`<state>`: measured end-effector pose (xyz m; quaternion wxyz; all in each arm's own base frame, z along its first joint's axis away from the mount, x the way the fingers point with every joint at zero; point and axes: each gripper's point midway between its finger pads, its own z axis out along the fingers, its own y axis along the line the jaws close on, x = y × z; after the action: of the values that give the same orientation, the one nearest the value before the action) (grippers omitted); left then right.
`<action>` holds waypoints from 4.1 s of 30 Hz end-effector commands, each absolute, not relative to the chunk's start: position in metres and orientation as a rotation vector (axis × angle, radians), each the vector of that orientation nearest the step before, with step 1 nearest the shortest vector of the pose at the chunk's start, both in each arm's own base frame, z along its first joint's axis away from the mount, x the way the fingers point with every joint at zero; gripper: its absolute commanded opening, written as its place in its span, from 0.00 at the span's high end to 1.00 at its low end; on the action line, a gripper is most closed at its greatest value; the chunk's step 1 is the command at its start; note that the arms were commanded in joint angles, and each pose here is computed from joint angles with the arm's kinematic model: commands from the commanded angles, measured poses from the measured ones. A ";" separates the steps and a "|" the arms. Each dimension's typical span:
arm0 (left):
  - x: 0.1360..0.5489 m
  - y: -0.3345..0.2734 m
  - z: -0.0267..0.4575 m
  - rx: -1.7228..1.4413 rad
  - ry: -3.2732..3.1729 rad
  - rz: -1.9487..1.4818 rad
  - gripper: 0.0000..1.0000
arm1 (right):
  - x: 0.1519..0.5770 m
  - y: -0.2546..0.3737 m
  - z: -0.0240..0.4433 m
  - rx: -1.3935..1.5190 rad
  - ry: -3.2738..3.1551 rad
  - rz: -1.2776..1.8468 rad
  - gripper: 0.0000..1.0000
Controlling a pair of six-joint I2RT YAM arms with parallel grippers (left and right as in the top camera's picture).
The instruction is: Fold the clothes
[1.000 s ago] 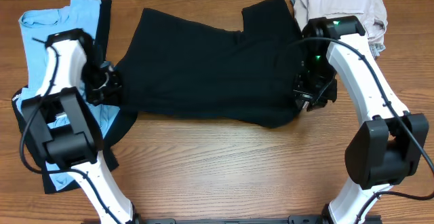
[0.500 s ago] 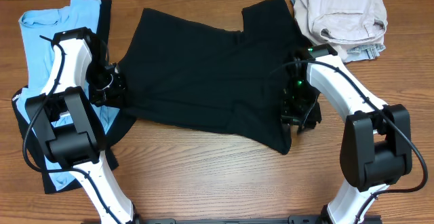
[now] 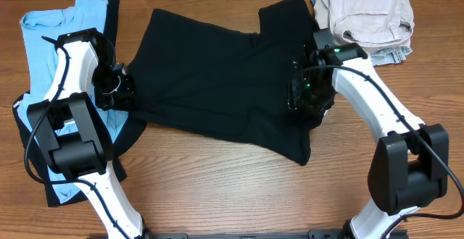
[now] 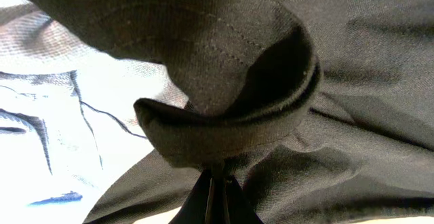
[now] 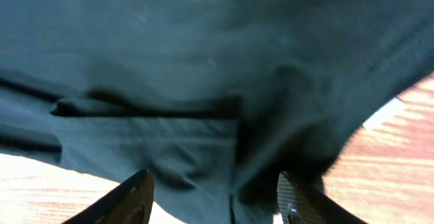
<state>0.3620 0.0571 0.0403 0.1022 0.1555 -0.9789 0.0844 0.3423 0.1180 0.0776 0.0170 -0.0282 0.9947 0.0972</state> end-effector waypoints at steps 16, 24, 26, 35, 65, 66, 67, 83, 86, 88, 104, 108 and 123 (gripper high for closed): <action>0.371 0.061 0.046 0.429 -2.938 0.242 0.96 | 0.289 0.131 0.025 -0.175 3.198 0.389 0.43; 0.371 0.061 0.046 0.429 -2.938 0.242 0.96 | 0.306 0.142 0.028 -0.181 3.121 0.474 0.44; 0.371 0.061 0.046 0.428 -2.938 0.242 0.96 | 0.308 0.145 0.029 -0.183 3.108 0.498 0.44; 0.375 0.063 0.050 0.440 -2.949 0.247 0.96 | 0.330 0.127 0.050 -0.084 3.078 0.498 0.96; 0.345 0.031 0.260 0.226 -3.324 0.190 0.96 | 0.261 0.052 0.297 0.098 2.592 0.306 0.96; 0.339 0.031 0.259 0.230 -3.314 0.172 0.96 | 0.257 0.048 0.298 0.115 2.591 0.284 0.96; 0.333 0.031 0.256 0.233 -3.302 0.164 0.96 | 0.253 0.046 0.299 0.122 2.593 0.272 0.96; 0.298 0.042 0.193 0.318 -3.152 0.021 0.96 | 0.253 0.047 0.257 0.151 2.821 0.243 0.96; 0.314 0.045 0.184 0.325 -3.209 0.018 0.96 | 0.272 0.048 0.242 0.155 2.852 0.237 0.96; 0.328 0.046 0.180 0.329 -3.262 0.020 0.96 | 0.286 0.050 0.232 0.152 2.867 0.233 0.96; 0.394 0.054 0.132 0.349 -3.474 0.017 0.96 | 0.381 0.055 0.127 0.100 2.958 0.194 0.96; 0.402 0.053 0.122 0.339 -3.480 0.019 0.95 | 0.392 0.056 0.102 0.103 2.981 0.190 0.96; 0.419 0.030 0.075 0.230 -3.425 0.038 0.96 | 0.459 0.056 0.104 -0.217 2.709 0.328 0.96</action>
<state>0.4199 0.0318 0.0855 -0.1550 0.0666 -0.9855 0.0164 0.4490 0.0517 0.0912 0.1698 -0.0223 0.9795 0.1059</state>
